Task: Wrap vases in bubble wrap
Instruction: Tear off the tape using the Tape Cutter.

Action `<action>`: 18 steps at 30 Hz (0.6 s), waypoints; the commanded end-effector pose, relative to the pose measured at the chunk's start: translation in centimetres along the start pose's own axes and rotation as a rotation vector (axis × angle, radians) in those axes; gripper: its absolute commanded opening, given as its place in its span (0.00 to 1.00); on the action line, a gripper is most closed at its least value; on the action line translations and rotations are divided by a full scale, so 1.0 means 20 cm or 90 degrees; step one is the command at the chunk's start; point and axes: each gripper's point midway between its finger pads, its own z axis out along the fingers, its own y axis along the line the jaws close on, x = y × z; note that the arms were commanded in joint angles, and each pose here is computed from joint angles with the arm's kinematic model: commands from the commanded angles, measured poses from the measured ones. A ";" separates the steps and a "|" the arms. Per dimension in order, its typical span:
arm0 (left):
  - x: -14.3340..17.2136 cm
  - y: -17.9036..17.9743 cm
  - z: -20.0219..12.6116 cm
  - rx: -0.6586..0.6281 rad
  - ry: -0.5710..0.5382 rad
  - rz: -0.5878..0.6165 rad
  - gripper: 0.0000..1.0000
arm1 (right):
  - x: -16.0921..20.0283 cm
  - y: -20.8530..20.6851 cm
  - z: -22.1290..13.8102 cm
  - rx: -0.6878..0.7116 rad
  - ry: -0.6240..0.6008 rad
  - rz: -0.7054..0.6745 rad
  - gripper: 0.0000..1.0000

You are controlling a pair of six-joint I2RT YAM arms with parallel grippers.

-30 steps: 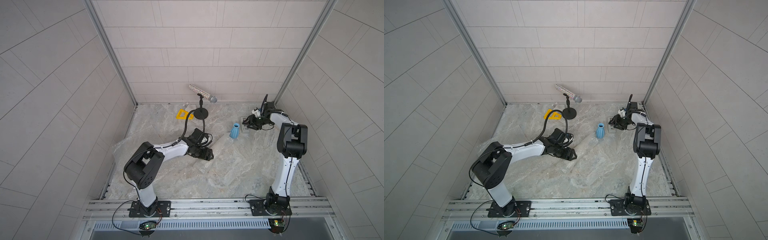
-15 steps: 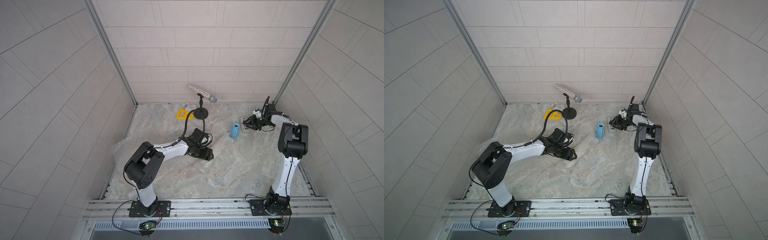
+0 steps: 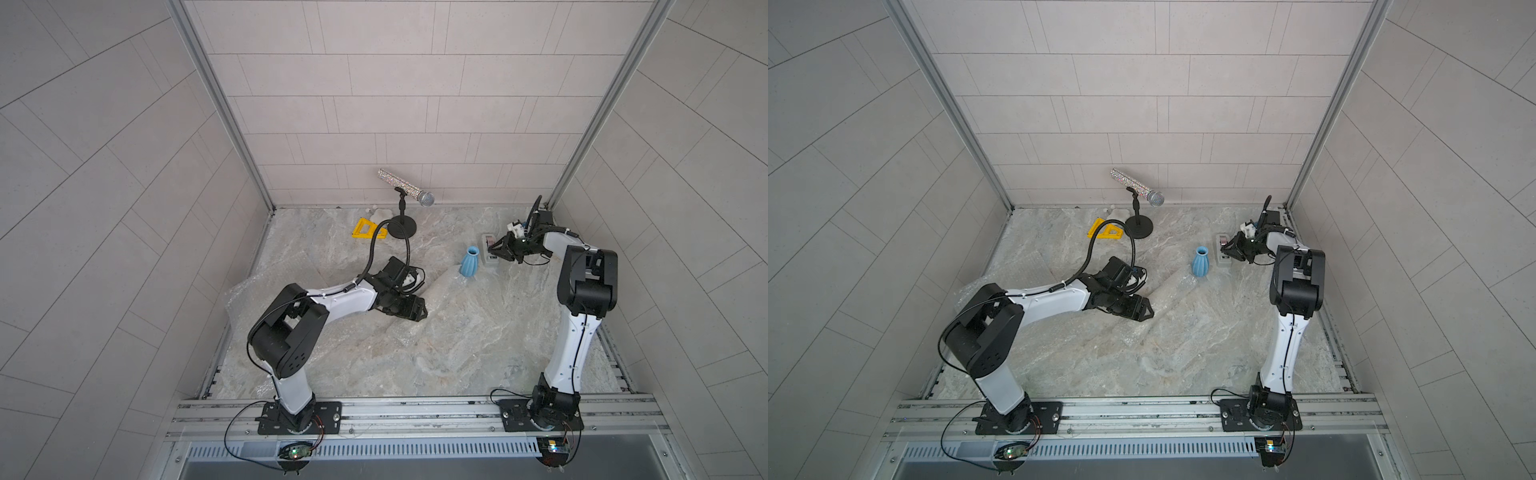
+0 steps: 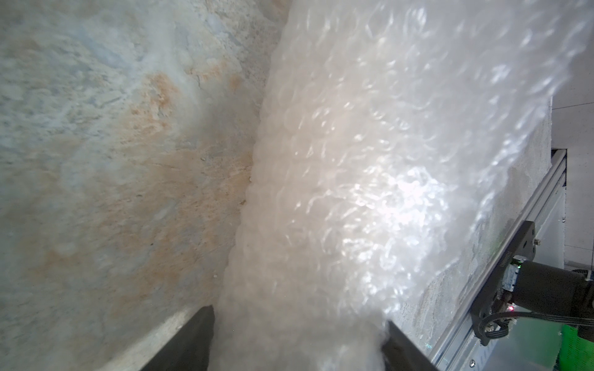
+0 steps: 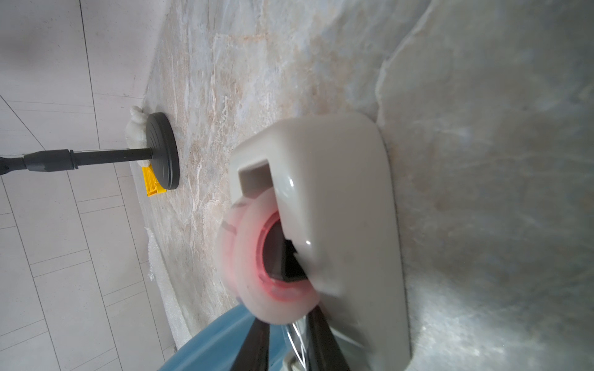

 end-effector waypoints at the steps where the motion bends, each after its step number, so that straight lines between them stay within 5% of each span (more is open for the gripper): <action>1: 0.19 0.30 0.05 -0.155 0.076 -0.039 0.75 | 0.09 -0.05 0.02 0.026 0.032 0.033 0.17; 9: 0.19 0.31 0.05 -0.159 0.075 -0.041 0.75 | 0.05 -0.01 -0.04 0.027 0.008 0.034 0.00; 18: 0.20 0.32 0.05 -0.164 0.074 -0.042 0.75 | 0.01 0.14 -0.16 -0.013 -0.030 0.037 0.00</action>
